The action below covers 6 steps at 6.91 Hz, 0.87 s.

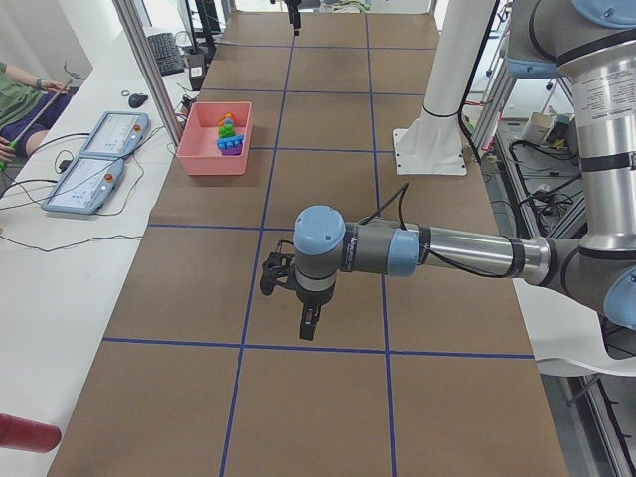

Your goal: Put all blocks into box

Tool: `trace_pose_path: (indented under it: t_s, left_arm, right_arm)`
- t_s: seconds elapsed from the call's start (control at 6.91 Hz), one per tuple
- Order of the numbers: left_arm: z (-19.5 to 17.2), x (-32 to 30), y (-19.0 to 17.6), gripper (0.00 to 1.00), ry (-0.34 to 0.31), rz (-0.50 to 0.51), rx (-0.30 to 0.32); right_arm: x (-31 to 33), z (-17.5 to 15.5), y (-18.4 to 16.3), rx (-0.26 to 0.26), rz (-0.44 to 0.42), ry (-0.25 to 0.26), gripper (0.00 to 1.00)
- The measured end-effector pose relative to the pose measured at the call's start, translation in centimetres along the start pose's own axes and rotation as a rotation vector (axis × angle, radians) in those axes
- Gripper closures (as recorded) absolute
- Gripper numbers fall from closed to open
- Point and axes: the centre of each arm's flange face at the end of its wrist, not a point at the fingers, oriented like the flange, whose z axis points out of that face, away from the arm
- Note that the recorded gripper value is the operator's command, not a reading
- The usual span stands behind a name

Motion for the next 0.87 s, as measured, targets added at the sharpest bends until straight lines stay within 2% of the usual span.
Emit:
trace_pose_path:
  t_s: [0.43,0.72,0.87]
  left_arm:
    - [0.5,-1.1,0.7,0.00,0.030,-0.031,-0.004]
    - [0.3,-1.2,0.8,0.00,0.031,-0.035,0.001]
    - [0.2,-1.1,0.8,0.00,0.033,-0.034,0.002]
  right_arm:
    - [14.3,0.9,12.0,-0.046,-0.027,-0.011,0.00]
    - [18.9,3.7,19.7,-0.038,-0.013,-0.012,0.00]
    - [19.9,4.6,22.4,-0.024,0.001,-0.008,0.00]
